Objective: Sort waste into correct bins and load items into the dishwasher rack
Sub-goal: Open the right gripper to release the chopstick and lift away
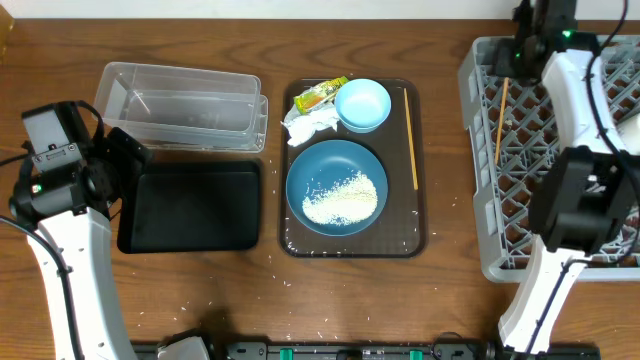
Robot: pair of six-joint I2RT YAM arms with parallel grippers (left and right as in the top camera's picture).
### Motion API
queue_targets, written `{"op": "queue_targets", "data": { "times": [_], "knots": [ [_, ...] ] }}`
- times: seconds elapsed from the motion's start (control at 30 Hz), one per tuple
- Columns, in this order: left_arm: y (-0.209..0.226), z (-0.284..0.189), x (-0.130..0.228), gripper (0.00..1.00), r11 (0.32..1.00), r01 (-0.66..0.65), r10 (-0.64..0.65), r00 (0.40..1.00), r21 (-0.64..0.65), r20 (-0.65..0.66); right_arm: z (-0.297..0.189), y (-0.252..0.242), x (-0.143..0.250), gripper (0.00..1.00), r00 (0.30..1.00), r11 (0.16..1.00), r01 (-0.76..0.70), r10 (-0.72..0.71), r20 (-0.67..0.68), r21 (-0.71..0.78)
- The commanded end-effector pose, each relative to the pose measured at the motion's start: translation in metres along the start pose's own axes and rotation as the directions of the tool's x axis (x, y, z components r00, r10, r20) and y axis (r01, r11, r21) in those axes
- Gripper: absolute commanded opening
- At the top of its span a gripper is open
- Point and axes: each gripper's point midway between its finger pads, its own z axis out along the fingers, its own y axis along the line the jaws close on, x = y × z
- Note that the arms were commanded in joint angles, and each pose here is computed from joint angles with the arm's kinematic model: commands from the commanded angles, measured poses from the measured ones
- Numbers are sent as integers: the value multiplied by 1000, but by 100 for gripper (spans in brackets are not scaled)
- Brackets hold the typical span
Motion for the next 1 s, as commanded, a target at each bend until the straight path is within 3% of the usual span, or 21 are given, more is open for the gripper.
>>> {"op": "queue_targets", "data": {
  "times": [0.0, 0.37, 0.67, 0.97],
  "knots": [
    [-1, -4, -7, 96, 1000, 5, -5, 1000, -1, 18, -59, 18, -36, 1, 991, 996, -58, 66, 118, -66],
    [-1, -4, -7, 95, 1000, 5, -5, 1000, -1, 18, -78, 21, -35, 1, 991, 996, -51, 59, 117, -72],
    [-1, -4, -7, 95, 1000, 5, -5, 1000, -1, 18, -77, 15, -33, 1, 992, 999, 46, -43, 117, -27],
    [-1, -4, -7, 95, 1000, 5, -5, 1000, -1, 18, -52, 17, -22, 1, 996, 998, 52, -49, 69, -39]
  ]
}}
